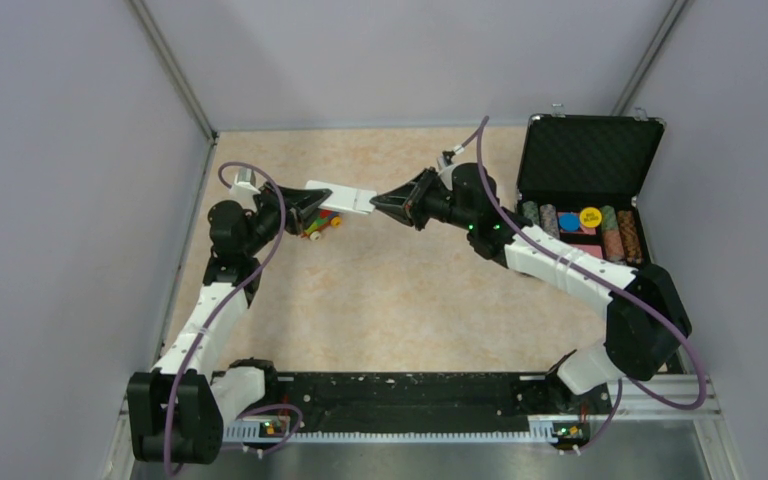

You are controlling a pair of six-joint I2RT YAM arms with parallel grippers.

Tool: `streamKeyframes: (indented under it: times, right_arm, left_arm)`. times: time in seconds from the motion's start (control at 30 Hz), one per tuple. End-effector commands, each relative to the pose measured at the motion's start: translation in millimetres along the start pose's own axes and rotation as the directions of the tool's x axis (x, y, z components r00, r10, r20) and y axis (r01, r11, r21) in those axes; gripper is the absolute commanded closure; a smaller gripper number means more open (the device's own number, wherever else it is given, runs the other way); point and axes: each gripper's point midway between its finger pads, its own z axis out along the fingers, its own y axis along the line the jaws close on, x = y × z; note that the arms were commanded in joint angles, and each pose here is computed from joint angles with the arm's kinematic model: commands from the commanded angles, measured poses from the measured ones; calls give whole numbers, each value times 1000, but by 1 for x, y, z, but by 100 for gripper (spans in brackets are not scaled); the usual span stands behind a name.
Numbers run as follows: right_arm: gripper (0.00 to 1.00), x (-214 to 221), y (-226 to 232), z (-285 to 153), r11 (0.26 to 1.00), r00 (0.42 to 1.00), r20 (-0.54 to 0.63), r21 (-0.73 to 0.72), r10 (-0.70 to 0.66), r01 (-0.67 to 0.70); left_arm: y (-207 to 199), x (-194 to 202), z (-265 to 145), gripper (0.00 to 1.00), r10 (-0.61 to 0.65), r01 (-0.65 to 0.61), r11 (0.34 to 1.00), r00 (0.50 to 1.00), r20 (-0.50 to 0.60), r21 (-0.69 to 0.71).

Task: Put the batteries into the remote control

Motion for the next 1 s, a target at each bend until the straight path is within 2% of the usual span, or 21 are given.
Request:
streamKeyframes:
  times: [0.0, 0.23, 0.37, 0.83, 0.97]
  right_arm:
    - [100, 3, -7, 1, 999, 999, -25, 30, -33, 34]
    - [100, 1, -16, 5, 996, 998, -22, 71, -58, 59]
    - [93, 2, -17, 8, 991, 995, -46, 102, -87, 91]
    - [83, 3, -28, 9, 962, 983, -76, 207, -165, 178]
    - [82, 4, -31, 9, 953, 979, -86, 225, -186, 201]
  left_arm:
    - [-53, 2, -5, 100, 97, -96, 981, 995, 3, 170]
    - [-57, 4, -6, 100, 57, -53, 983, 998, -18, 174]
    - [-55, 4, -6, 100, 55, -51, 985, 998, -19, 167]
    - [-57, 1, -4, 100, 47, -45, 985, 999, -6, 165]
    - [-58, 0, -3, 100, 87, -86, 984, 996, -2, 155]
